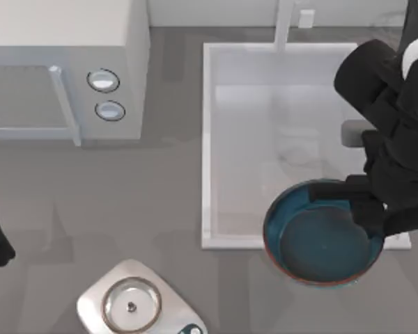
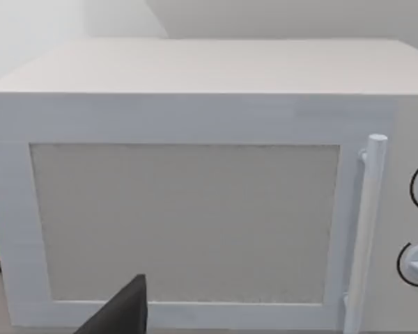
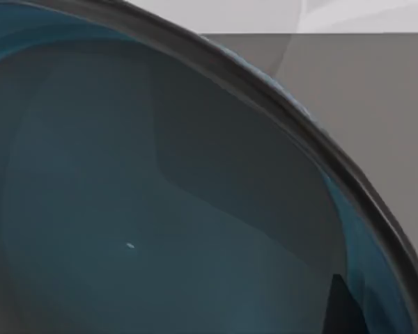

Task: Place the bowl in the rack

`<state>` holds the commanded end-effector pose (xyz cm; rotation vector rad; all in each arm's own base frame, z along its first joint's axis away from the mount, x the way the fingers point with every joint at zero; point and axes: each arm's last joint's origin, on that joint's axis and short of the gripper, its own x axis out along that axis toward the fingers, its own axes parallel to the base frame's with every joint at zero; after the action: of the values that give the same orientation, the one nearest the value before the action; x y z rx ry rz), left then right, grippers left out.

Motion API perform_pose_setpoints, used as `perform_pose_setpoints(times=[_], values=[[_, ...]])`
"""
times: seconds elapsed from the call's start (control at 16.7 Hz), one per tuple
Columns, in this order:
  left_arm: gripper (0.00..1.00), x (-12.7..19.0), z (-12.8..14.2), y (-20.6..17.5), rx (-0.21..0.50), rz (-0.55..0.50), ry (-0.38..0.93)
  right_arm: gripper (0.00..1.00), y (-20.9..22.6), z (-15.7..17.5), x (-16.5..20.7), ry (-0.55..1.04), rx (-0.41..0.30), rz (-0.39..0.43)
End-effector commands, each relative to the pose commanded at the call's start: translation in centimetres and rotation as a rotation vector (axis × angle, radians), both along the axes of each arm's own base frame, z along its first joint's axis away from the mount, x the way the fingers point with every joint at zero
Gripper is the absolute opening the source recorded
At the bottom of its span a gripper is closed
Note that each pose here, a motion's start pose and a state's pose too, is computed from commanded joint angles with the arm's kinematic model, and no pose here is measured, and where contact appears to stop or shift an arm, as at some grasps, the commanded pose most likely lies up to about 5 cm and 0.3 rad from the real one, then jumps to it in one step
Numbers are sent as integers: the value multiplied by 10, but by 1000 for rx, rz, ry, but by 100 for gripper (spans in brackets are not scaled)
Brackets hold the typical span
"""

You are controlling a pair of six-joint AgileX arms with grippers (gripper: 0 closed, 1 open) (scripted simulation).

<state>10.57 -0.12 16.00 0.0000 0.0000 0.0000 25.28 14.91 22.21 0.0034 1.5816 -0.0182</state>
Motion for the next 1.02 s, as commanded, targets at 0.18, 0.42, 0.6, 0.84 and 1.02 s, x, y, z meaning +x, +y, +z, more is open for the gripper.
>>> perform_pose_setpoints(times=[0.18, 0.42, 0.6, 0.84, 1.02], values=[[100, 0, 0, 0, 0, 0, 0, 0, -3, 49, -4, 1, 1, 1], [100, 0, 0, 0, 0, 0, 0, 0, -11, 98, -17, -8, 6, 3], [100, 0, 0, 0, 0, 0, 0, 0, -13, 108, -20, -13, 9, 3], [100, 0, 0, 0, 0, 0, 0, 0, -11, 106, -19, -10, 9, 6], [100, 0, 0, 0, 0, 0, 0, 0, -24, 110, -14, -66, 72, -21]])
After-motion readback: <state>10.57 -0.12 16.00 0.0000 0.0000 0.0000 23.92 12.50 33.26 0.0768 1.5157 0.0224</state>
